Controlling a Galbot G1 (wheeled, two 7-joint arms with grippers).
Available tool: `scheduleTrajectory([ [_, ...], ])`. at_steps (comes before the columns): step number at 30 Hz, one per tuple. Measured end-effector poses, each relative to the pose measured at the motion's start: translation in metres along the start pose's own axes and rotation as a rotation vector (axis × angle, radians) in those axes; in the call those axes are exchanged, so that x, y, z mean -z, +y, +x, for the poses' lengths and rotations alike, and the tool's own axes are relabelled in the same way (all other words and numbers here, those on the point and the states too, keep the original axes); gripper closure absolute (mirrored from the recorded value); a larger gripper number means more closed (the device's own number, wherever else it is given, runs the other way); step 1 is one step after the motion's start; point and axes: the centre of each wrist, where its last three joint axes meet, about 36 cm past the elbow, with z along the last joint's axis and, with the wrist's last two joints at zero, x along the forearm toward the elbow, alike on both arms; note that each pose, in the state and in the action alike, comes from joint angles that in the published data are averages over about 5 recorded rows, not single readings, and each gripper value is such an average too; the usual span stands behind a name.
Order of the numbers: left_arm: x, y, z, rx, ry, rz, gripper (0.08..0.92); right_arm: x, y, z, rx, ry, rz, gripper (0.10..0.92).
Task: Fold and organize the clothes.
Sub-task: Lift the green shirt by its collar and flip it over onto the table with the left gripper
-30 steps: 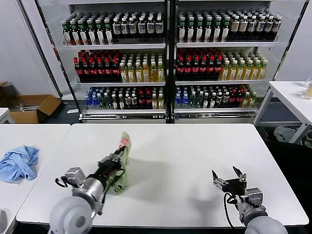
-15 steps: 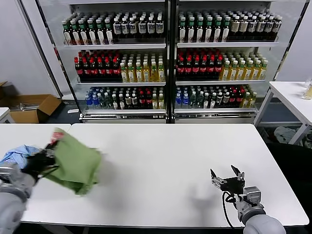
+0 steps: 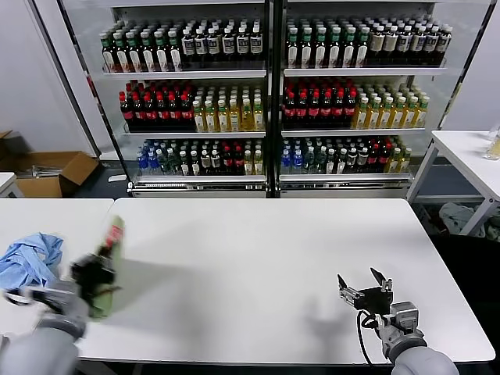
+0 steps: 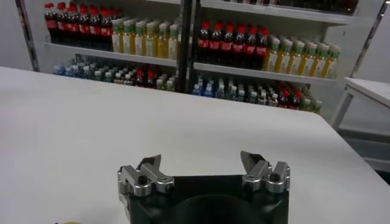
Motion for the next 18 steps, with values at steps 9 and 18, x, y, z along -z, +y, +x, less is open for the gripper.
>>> scheduleTrajectory([
  [9,-0.009,-0.09,-0.016,-0.073,0.004,0.13,0.902,-0.001,0.004,0.001,0.001,0.0,-0.005,0.2],
  [18,0.011,-0.129,-0.042,-0.061,-0.014,0.291,0.902,0.001,0.001,0.003,-0.009,-0.007,-0.003,0.199],
])
